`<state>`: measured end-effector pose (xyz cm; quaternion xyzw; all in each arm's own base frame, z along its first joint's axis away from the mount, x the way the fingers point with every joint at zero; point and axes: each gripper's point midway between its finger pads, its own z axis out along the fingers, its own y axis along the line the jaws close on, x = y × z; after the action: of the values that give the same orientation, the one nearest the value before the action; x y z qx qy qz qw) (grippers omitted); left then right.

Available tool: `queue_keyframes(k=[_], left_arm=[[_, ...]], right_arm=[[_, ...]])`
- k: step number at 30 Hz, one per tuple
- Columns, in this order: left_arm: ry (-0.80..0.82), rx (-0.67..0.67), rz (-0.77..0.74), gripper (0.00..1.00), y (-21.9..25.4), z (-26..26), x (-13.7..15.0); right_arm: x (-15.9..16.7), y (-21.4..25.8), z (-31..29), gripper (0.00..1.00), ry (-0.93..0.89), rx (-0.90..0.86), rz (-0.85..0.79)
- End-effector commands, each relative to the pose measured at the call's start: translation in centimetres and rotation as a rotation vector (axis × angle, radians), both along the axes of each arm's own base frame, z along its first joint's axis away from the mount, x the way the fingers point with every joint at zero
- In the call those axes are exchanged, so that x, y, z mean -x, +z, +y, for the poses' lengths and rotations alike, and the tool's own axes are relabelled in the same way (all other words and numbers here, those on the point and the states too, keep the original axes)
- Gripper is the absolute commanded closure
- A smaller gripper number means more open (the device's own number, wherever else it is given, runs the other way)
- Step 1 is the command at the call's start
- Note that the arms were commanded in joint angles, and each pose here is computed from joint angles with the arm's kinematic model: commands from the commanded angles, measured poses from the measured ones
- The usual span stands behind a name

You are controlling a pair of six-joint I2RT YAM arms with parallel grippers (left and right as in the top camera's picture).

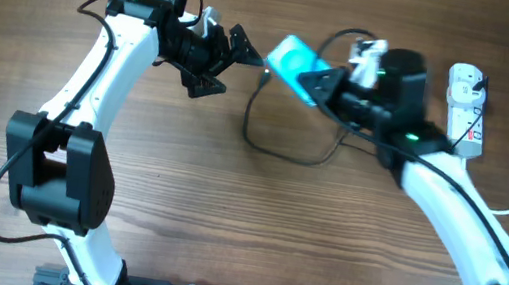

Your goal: Plug charger to phone and switch on socket

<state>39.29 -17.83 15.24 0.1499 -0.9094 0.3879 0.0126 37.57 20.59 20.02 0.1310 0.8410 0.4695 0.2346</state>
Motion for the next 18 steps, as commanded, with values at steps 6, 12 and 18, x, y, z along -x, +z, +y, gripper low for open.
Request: queue_keyframes(k=[6,12,18], left_arm=[[-0.042,0.062,-0.077,0.0,2.6,-0.6,-0.1],[-0.024,0.131,-0.072,0.0,3.6,-1.4,-0.5],[-0.02,0.257,-0.1,0.0,5.9,-3.4,-1.6]], right_arm=[[3.2,4.2,-6.7,0.96,-0.343,-0.226,-0.023],[3.0,2.5,-5.8,0.96,-0.538,-0.508,-0.099],[2.1,1.8,-2.6,0.96,-0.631,-0.577,-0.107]])
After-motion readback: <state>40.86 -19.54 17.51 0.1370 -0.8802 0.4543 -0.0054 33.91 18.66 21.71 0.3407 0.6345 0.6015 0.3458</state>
